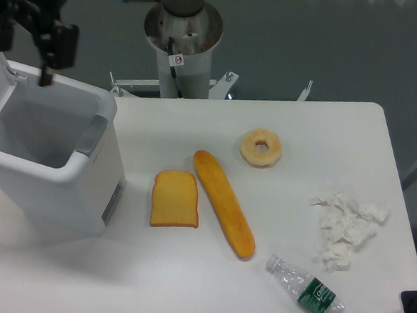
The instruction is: Place the round bread in the trash can
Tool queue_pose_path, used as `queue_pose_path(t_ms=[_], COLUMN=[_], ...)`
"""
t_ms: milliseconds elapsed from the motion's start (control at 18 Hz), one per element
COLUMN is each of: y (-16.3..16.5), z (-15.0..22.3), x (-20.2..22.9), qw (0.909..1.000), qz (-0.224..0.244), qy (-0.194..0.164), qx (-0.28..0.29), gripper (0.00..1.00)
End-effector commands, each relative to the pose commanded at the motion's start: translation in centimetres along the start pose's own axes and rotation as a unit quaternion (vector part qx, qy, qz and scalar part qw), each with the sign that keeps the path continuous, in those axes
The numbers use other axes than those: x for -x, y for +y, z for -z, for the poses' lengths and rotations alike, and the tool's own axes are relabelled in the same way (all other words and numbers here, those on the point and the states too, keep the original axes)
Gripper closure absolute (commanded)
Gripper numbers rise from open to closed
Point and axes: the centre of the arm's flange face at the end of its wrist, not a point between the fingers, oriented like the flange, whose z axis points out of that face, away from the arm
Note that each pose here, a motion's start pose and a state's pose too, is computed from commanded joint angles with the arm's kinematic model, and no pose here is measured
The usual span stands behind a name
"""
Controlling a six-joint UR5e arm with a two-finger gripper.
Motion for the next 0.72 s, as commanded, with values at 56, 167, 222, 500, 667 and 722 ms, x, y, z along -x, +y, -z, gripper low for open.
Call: queue_pose_path(t_ms=[56, 167, 222, 500, 667, 722], y=[1.5, 4.6, 5.9, 13.9, 19.1, 20.5], z=[-0.4, -0.5, -0.8, -4.5, -8.8, -10.0], x=[2.0, 5.4, 6.9, 15.0, 20.1, 21.6], qw=[0.9998, 0.9986, 0.9986, 0.9976, 0.9950, 0.9932], qz=[0.021, 0.052, 0.049, 0.042, 0.042, 0.035], qy=[0.000, -0.008, -0.011, 0.002, 0.026, 0.032], qx=[0.004, 0.009, 0.015, 0.055, 0.087, 0.107], gripper=[0.00, 0.00, 0.00, 0.00, 0.00, 0.00])
